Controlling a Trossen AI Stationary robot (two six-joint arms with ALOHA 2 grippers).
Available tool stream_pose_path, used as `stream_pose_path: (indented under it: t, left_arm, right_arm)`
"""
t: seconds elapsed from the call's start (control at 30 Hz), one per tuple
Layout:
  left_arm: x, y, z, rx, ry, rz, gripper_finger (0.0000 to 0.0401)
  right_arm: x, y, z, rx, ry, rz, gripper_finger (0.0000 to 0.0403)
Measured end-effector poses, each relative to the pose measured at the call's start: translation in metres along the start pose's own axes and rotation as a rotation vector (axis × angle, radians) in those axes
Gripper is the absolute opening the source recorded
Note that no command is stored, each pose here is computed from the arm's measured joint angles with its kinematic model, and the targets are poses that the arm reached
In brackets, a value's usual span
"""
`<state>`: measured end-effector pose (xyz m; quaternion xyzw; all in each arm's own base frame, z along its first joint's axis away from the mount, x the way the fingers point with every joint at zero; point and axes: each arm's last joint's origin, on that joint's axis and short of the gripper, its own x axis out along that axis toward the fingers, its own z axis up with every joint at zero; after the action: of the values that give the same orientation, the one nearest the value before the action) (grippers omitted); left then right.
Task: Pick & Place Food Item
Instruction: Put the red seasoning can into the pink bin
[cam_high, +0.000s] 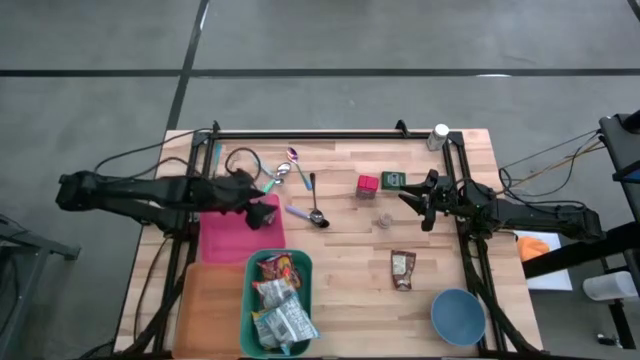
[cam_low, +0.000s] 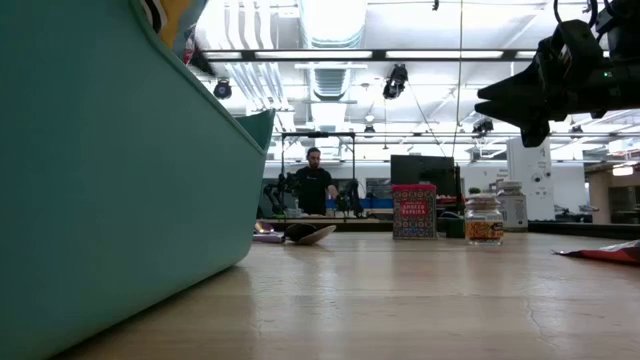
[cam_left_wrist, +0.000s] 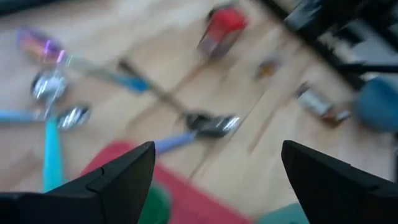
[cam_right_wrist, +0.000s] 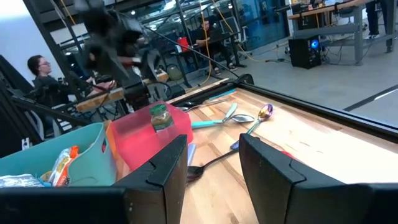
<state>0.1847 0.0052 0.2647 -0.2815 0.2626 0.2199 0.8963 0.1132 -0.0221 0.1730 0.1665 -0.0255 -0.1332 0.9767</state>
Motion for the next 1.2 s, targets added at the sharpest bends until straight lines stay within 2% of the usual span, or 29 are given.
stream_pose_path:
  t: [0.23, 0.43, 0.6, 0.8, 0.93, 1.2]
  left_arm:
    - [-0.023, -0.025, 0.040, 0.176, -0.267, -0.131, 0.0351]
    - [-0.025, -0.030, 0.047, 0.260, -0.364, -0.163, 0.0351]
    - [-0.005, -0.033, 0.043, 0.267, -0.336, -0.147, 0.0351]
    - [0.040, -0.045, 0.044, 0.338, -0.284, -0.094, 0.0352]
    - [0.066, -0.052, 0.064, 0.395, -0.221, -0.015, 0.0352]
    - [0.111, -0.052, 0.113, 0.396, -0.028, 0.159, 0.0352]
  right_arm:
    - [0.000, 0.000, 0.000, 0.000, 0.000, 0.000, 0.0142]
    - [0.000, 0.000, 0.000, 0.000, 0.000, 0.000, 0.0142]
    - [0.000, 0.000, 0.000, 0.000, 0.000, 0.000, 0.0142]
    - [0.000, 0.000, 0.000, 0.000, 0.000, 0.000, 0.0142]
    - [0.000, 0.000, 0.000, 0.000, 0.000, 0.000, 0.0142]
    - [0.000, 0.000, 0.000, 0.000, 0.000, 0.000, 0.0142]
